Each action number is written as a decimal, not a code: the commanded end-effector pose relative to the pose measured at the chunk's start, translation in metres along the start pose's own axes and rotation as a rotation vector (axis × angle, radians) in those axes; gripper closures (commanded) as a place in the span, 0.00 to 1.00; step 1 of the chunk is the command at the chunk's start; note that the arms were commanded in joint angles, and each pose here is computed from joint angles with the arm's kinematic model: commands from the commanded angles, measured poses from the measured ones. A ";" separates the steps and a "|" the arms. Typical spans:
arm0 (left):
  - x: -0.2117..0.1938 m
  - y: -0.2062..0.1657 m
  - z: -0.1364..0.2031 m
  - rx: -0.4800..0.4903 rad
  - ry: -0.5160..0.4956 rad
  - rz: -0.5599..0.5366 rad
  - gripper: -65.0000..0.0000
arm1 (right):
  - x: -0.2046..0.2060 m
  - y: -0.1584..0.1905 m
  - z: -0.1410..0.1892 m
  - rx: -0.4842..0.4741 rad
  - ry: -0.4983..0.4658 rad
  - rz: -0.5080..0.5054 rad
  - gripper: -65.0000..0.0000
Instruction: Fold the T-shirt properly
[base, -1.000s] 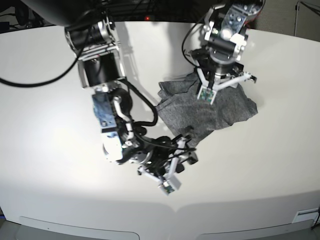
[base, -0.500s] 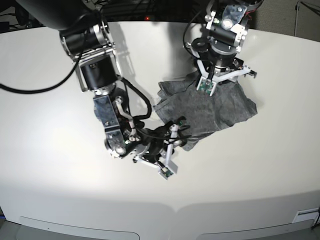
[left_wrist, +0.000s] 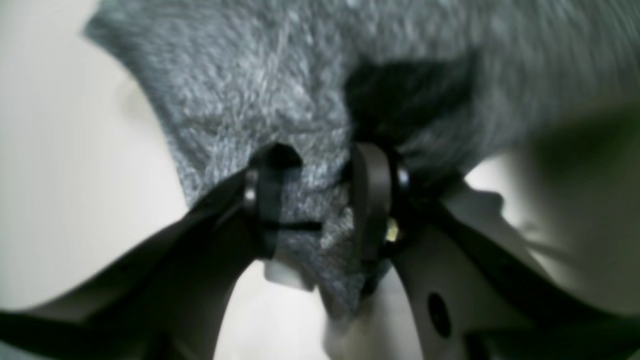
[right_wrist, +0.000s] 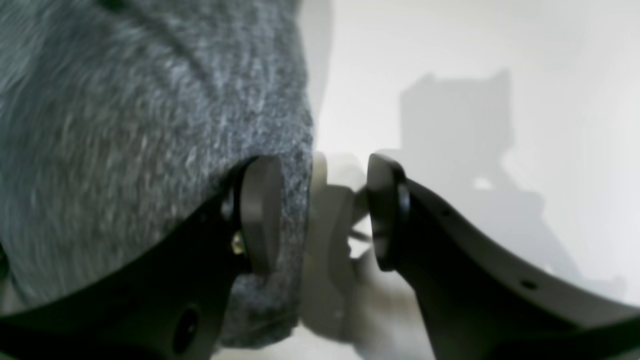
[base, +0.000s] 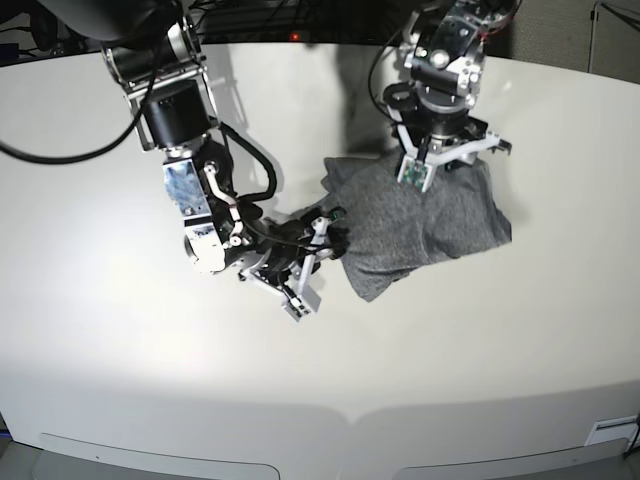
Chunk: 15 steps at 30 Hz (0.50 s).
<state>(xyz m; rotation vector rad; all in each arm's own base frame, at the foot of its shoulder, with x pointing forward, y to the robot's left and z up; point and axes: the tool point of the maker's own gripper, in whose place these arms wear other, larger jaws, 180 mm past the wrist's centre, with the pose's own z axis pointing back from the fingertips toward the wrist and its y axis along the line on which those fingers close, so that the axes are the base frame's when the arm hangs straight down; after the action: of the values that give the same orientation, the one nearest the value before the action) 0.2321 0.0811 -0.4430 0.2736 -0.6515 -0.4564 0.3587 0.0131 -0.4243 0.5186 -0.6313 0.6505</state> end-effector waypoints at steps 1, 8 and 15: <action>-0.013 0.002 -0.007 0.002 0.061 -0.014 0.65 | 0.019 -0.001 0.004 0.007 -0.035 0.015 0.56; -0.002 0.032 -0.029 0.127 0.055 -0.128 0.65 | 0.003 0.010 0.005 0.066 0.051 -0.041 0.56; 0.041 0.073 -0.038 0.207 -0.069 -0.156 0.65 | 0.009 0.042 0.014 0.207 0.055 -0.109 0.56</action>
<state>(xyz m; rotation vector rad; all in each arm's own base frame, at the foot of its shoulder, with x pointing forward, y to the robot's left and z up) 0.3025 0.1277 -0.4293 0.5020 -0.7300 -0.5553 0.3161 0.0297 -0.4164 0.6937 -0.4193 0.6205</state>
